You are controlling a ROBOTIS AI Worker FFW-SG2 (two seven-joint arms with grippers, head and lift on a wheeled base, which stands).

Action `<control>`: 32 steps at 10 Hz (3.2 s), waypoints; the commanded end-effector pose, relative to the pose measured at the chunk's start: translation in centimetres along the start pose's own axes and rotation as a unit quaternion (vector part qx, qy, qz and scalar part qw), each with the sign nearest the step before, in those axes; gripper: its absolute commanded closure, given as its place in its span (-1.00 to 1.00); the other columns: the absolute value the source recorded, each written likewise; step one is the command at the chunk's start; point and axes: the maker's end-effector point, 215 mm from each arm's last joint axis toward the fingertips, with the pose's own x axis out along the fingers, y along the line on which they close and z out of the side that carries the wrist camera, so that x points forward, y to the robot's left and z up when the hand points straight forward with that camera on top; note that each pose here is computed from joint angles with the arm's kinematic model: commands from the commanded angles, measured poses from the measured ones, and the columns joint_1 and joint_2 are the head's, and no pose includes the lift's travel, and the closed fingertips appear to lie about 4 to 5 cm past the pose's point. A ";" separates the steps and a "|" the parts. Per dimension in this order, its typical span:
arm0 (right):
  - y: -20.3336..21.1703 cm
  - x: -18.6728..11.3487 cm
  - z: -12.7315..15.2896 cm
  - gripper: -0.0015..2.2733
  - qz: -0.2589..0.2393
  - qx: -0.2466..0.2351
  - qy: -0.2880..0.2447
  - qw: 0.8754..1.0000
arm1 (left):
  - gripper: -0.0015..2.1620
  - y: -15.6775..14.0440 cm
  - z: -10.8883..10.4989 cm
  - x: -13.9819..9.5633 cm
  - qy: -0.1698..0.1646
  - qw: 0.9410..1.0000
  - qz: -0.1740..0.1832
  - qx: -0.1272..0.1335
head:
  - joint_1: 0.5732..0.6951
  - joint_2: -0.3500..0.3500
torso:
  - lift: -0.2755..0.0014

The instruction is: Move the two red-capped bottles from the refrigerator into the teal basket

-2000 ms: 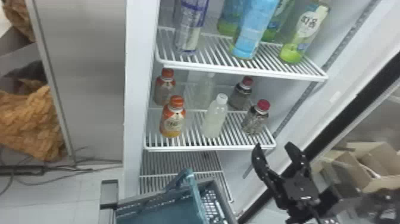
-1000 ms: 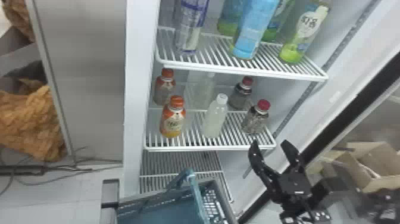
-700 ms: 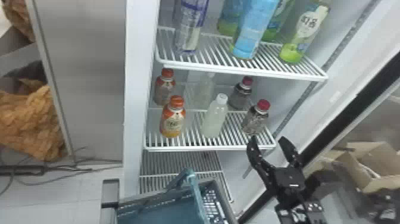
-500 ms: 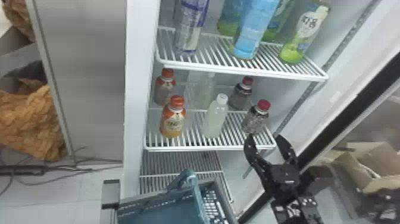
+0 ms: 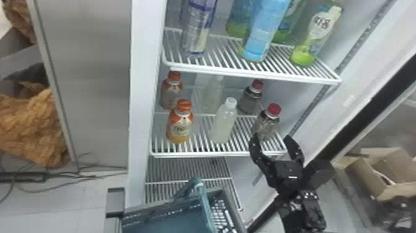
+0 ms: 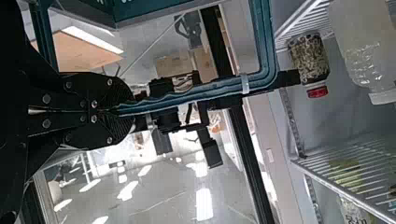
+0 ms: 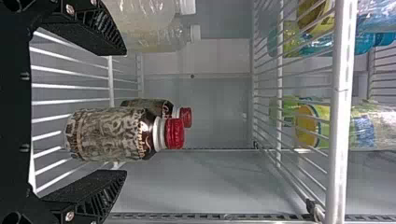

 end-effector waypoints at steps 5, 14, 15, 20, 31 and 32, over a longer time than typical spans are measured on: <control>-1.2 4.5 -0.1 -0.90 -0.014 -0.012 -0.006 1.000 | 0.04 0.0 0.1 0.0 -0.001 1.000 -0.001 -0.001 | 1.00 -1.00 | -0.66; -2.3 8.0 -0.8 -0.52 -0.027 -0.019 0.006 0.999 | 0.04 -0.2 0.2 0.0 0.000 1.000 -0.002 0.001 | 1.00 -1.00 | -0.66; -2.5 7.6 -0.5 -0.41 -0.033 -0.018 0.003 0.999 | 0.04 -0.2 0.2 0.0 0.000 1.000 -0.002 0.001 | 1.00 -1.00 | -0.66; -2.2 5.3 2.0 -0.41 -0.026 -0.003 -0.007 1.000 | 0.04 -0.2 0.4 0.0 -0.002 1.000 -0.002 0.002 | 1.00 -1.00 | -0.66; 6.6 -7.8 5.2 -0.41 0.081 0.060 0.089 0.991 | 0.04 -0.2 0.9 -0.1 -0.009 1.000 -0.002 0.005 | 1.00 -1.00 | -0.66; 7.7 -8.7 4.9 -0.41 0.098 0.062 0.111 0.987 | 0.04 -0.1 0.9 -0.2 -0.009 1.000 -0.001 0.004 | 1.00 -1.00 | -0.66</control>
